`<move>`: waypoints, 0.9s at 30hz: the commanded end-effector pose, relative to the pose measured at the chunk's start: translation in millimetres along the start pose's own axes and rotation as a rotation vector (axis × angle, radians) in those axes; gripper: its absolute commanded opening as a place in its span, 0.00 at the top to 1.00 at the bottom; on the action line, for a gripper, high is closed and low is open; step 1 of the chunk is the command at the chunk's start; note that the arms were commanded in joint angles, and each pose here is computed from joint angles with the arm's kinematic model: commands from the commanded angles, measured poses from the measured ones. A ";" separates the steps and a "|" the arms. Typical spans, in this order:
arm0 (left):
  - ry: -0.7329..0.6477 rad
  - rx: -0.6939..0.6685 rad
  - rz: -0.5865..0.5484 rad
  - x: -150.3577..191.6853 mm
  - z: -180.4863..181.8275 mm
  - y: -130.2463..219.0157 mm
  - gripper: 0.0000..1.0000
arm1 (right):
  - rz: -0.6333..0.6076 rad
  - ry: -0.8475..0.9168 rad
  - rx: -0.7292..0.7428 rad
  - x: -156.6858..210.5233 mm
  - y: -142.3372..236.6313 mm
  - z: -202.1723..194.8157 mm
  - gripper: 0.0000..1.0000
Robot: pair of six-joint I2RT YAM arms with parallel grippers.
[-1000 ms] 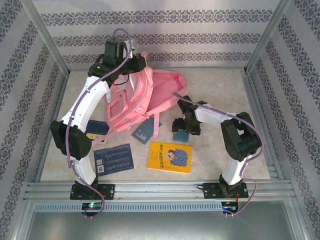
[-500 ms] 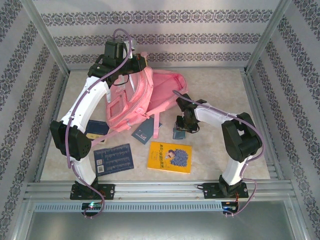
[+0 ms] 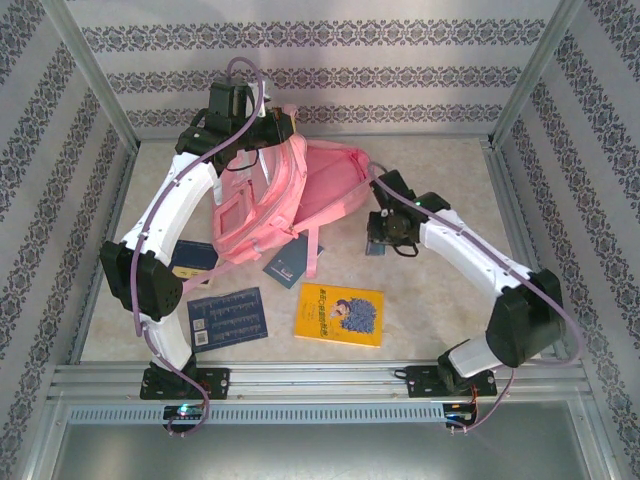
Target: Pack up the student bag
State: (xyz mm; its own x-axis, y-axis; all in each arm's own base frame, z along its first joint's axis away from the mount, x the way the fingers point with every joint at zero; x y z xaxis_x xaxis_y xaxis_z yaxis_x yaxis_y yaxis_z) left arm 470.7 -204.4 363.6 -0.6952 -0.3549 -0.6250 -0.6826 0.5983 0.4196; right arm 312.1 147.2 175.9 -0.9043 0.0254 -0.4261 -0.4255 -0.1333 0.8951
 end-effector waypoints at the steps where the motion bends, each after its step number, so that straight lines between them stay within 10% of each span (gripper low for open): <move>1: -0.078 0.129 -0.067 -15.1 -42.3 24.3 1.00 | -0.178 0.022 0.038 -38.2 50.3 -2.6 0.74; 14: -0.224 0.237 0.013 15.5 -78.9 32.0 1.00 | -0.215 -0.054 -0.528 -127.7 51.4 93.3 0.73; 27: -0.318 0.262 -0.006 26.1 -84.7 62.2 1.00 | -0.009 -0.150 -0.691 -109.1 -10.4 142.9 0.72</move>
State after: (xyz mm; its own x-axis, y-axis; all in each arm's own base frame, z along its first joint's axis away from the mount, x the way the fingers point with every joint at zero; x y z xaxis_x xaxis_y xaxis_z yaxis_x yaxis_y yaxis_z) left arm 409.9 -232.1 372.7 -0.7010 -0.1467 -0.6980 -0.5669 0.7084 0.4205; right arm 410.9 265.1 234.2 -0.9009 0.1571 -0.4046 -0.4012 -0.6574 0.6378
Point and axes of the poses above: each hand's point on the last joint's axis, 136 mm out from that joint toward the fingers, its own y axis back along the fingers, its own z axis along the line the jaws close on, x = y × z, the point moved 2 cm from there along y, back along the fingers, and after that the axes turned 8 degrees about y, right-handed, at the moved point
